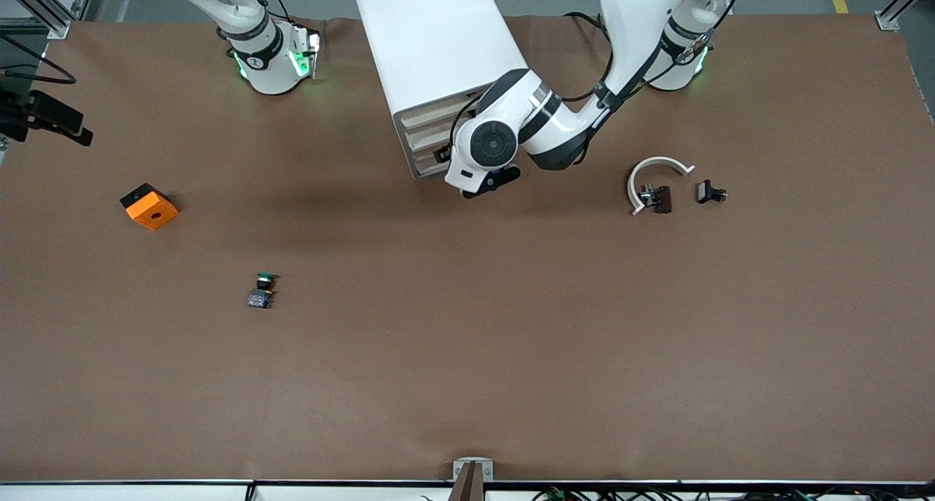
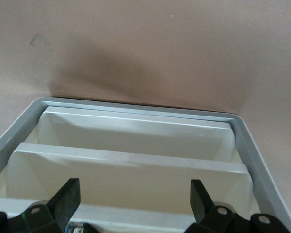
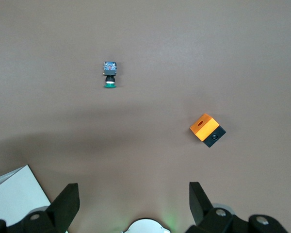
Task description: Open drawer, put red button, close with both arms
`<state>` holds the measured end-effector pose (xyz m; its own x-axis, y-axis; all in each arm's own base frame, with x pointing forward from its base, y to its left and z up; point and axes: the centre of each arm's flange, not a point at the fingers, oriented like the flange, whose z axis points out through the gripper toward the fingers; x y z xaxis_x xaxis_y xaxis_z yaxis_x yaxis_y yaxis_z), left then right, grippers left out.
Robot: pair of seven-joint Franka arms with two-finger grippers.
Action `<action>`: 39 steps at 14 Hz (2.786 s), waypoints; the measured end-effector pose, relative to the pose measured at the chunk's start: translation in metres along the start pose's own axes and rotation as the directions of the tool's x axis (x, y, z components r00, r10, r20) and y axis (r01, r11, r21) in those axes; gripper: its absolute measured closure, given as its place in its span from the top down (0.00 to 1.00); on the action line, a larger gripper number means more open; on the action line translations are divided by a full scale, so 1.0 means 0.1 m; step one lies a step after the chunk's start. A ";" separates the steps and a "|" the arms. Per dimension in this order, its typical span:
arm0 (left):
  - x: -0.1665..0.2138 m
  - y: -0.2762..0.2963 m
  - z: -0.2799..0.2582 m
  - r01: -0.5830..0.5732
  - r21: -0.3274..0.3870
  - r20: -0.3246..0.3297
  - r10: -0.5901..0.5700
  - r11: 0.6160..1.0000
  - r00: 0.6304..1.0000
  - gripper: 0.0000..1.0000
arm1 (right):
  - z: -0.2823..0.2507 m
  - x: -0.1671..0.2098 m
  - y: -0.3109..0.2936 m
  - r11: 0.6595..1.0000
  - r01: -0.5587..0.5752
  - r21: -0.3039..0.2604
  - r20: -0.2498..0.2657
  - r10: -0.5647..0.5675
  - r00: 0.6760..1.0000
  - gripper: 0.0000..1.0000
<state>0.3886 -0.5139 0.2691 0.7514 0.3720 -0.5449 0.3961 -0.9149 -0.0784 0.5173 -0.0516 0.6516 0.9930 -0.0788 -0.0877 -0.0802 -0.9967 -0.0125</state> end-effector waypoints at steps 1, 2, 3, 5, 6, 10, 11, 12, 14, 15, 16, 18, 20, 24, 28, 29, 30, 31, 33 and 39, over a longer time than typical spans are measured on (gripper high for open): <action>0.00 0.00 0.03 0.006 0.000 0.014 -0.006 1.000 1.000 1.00 | 0.00 0.00 0.06 1.000 0.003 0.008 -0.001 -0.003 1.000 1.00; 0.00 0.00 0.05 0.014 -0.002 0.030 -0.014 1.000 0.999 1.00 | -0.01 -0.01 0.09 1.000 0.003 0.012 -0.004 -0.003 1.000 1.00; -0.01 0.00 0.07 0.022 -0.005 0.046 -0.022 1.000 0.999 1.00 | -0.02 -0.01 0.11 1.000 0.004 0.012 -0.009 -0.004 1.000 1.00; -0.01 -0.01 0.09 0.035 -0.009 0.071 -0.035 0.999 0.997 1.00 | -0.05 -0.01 0.09 1.000 0.010 0.011 -0.019 -0.010 1.000 1.00; 0.01 -0.02 0.08 0.043 -0.010 0.082 -0.042 0.999 0.996 1.00 | -0.07 -0.02 0.08 1.000 0.011 0.011 -0.026 -0.011 1.000 1.00; 0.06 -0.03 0.05 0.054 -0.014 0.088 -0.052 0.998 0.995 1.00 | -0.16 -0.06 0.11 1.000 0.006 0.019 -0.044 -0.005 0.999 1.00; 0.15 -0.04 -0.03 0.058 -0.022 0.066 -0.057 0.998 0.996 1.00 | -0.17 -0.06 0.11 1.000 0.006 0.020 -0.049 -0.005 0.999 1.00; 0.29 -0.06 -0.17 0.064 -0.037 0.036 -0.062 0.997 0.997 1.00 | -0.17 -0.05 0.11 1.000 0.006 0.020 -0.057 -0.005 0.998 1.00; 0.60 -0.11 -0.54 0.079 -0.083 -0.023 -0.081 0.993 0.996 1.00 | -0.18 -0.04 0.09 1.000 0.014 0.019 -0.067 -0.013 0.998 1.00; 0.76 -0.14 -0.75 0.089 -0.113 -0.055 -0.095 0.990 0.994 1.00 | -0.19 -0.04 0.07 1.000 0.023 0.018 -0.070 -0.021 0.997 1.00; 0.95 -0.19 -1.01 0.105 -0.152 -0.085 -0.119 0.983 0.989 1.00 | -0.20 -0.04 0.05 0.999 0.029 0.017 -0.073 -0.028 0.997 1.00; 1.34 -0.37 -1.60 0.148 -0.243 -0.123 -0.181 0.959 0.976 1.00 | -0.21 -0.05 0.04 0.999 0.035 0.016 -0.076 -0.033 0.997 1.00; 1.73 -0.71 -2.14 0.155 -0.299 -0.138 -0.204 0.941 0.969 1.00 | -0.21 -0.05 0.05 0.999 0.036 0.016 -0.077 -0.035 0.996 1.00; 2.09 -1.49 -2.77 0.099 -0.261 -0.154 -0.143 0.960 0.978 1.00 | -0.23 -0.07 0.06 0.999 0.034 0.016 -0.081 -0.033 0.996 1.00; 2.10 -2.40 -3.31 -0.112 -0.140 -0.162 0.089 0.984 0.983 1.00 | -0.25 -0.11 0.07 0.999 0.034 0.017 -0.083 -0.032 0.996 1.00; 2.08 -2.69 -3.47 -0.170 -0.124 -0.160 0.149 0.978 0.976 1.00 | -0.25 -0.11 0.07 0.999 0.033 0.017 -0.082 -0.032 0.996 1.00; 2.05 -2.97 -3.63 -0.220 -0.115 -0.163 0.200 0.969 0.966 1.00 | -0.24 -0.11 0.08 0.999 0.032 0.017 -0.081 -0.031 0.996 1.00; 2.00 -3.23 -3.78 -0.260 -0.104 -0.171 0.241 0.960 0.955 1.00 | -0.25 -0.12 0.08 0.999 0.032 0.017 -0.081 -0.031 0.996 1.00; 1.84 -3.68 -4.00 -0.322 -0.067 -0.185 0.305 0.944 0.934 1.00 | -0.25 -0.12 0.08 0.999 0.032 0.017 -0.081 -0.031 0.996 1.00; 1.16 -4.51 -4.20 -0.384 0.016 -0.289 0.372 0.923 0.882 1.00 | -0.25 -0.12 0.10 0.999 0.036 0.008 -0.081 -0.035 0.996 1.00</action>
<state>0.5185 0.0082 0.5914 0.9626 0.0333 -0.2687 0.0687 -0.9900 0.1235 0.5065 -0.0609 0.6773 0.9990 -0.0449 -0.0062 -0.0451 -0.9987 -0.0234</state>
